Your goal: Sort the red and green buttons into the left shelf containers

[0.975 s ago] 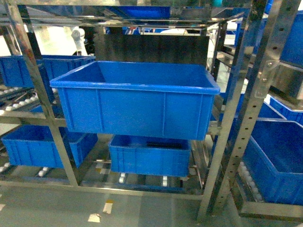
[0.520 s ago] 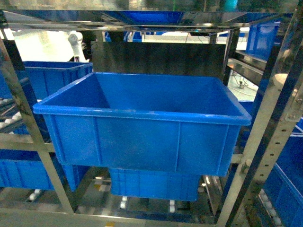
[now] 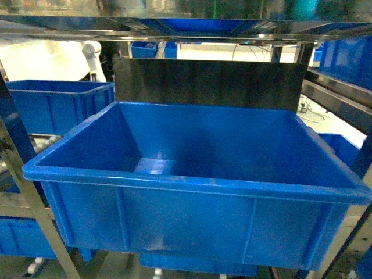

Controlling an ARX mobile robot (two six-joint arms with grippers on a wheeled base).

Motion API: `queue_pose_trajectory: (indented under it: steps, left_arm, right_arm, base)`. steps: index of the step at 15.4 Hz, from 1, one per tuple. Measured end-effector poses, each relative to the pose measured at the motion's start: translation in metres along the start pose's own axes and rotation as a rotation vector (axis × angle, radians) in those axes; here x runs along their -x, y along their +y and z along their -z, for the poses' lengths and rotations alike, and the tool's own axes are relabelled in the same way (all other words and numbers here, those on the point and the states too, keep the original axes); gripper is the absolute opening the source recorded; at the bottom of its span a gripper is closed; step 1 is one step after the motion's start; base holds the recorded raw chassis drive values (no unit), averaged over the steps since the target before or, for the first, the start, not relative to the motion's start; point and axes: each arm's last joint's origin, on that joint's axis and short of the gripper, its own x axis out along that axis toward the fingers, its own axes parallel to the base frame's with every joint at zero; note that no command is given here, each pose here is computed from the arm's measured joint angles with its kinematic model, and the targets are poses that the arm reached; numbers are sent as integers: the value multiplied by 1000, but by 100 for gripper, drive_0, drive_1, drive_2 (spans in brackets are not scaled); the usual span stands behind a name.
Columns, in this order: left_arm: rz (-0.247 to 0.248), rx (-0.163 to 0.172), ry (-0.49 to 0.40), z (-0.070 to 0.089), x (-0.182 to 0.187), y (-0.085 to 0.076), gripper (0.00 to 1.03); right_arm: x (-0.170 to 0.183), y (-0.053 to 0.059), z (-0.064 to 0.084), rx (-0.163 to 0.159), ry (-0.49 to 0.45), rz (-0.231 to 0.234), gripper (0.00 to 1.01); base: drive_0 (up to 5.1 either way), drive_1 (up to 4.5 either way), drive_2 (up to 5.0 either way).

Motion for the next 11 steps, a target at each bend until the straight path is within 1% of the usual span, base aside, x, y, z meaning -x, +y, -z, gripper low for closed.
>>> queue_pose_trajectory:
  steps: [1, 2, 3, 4, 6, 7, 8, 9, 11]
  left_arm:
    - [-6, 5, 12, 2, 0, 1, 25]
    - [-16, 2, 8, 1, 0, 2, 25]
    - [-11, -1, 1, 0, 0, 1, 25]
    - [-8, 1, 3, 0, 0, 1, 25]
    - [-1, -1, -4, -1, 0, 0, 25]
    - [-3, -1, -1, 0, 0, 0, 25]
    - [-7, 0, 2, 0, 0, 1, 25]
    - [4, 1, 2, 0, 0, 0, 25]
    - [-4, 2, 6, 1, 0, 1, 25]
  right_arm:
    - [0, 0, 0, 0, 2, -6, 31]
    - [0, 1, -1, 2, -4, -13, 31]
    - [0, 0, 0, 0, 5, -6, 31]
    - [0, 0, 1, 0, 5, -6, 31]
    - [0, 0, 0, 0, 0, -5, 31]
    - [0, 0, 0, 1, 0, -5, 31]
    - [0, 0, 1, -1, 5, -4, 31]
    - [0, 0, 1, -1, 8, 0, 31]
    - [0, 0, 1, -1, 5, -1, 31]
  base:
    - [0, 0, 0]
    - [-40, -40, -40]
    - [-49, -49, -49]
    - [-36, 160, -231]
    - [267, 159, -438]
    - [8, 214, -198]
    - [11, 132, -111]
    - [0, 0, 0]
    - [0, 0, 0]
